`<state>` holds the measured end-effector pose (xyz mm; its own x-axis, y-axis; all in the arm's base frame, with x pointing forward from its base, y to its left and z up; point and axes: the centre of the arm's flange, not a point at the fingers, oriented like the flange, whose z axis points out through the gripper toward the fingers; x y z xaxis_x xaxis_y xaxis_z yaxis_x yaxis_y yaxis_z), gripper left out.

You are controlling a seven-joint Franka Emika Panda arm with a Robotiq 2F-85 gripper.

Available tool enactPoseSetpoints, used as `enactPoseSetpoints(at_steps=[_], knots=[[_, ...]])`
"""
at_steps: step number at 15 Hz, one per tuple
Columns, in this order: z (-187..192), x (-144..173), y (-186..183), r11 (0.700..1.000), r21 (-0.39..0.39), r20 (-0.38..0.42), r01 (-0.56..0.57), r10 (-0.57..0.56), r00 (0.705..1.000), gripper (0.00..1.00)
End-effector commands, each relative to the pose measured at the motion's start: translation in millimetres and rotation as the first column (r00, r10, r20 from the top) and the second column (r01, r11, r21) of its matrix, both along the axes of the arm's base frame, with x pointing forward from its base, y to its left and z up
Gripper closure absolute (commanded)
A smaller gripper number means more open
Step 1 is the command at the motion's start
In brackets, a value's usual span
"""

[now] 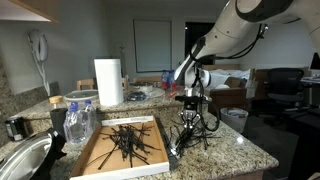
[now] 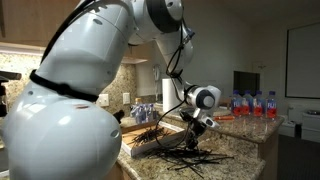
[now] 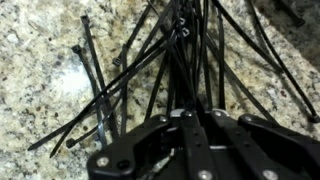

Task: Pick up some of the black cables from the counter and put them in the box

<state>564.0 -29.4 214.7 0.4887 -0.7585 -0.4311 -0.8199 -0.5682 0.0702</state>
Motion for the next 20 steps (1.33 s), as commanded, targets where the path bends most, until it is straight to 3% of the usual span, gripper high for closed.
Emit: enactPoseSetpoints(at_steps=[1, 10, 20], knots=[[31.7, -12.1, -6.5, 1.0, -0.002, 0.036, -0.015, 0.015, 0.999, 0.92], [131.6, -24.6, 3.0, 0.991, -0.071, 0.095, -0.115, 0.121, 0.988, 0.92], [220.4, -32.4, 31.5, 0.937, -0.199, 0.093, -0.287, 0.309, 0.946, 0.91]])
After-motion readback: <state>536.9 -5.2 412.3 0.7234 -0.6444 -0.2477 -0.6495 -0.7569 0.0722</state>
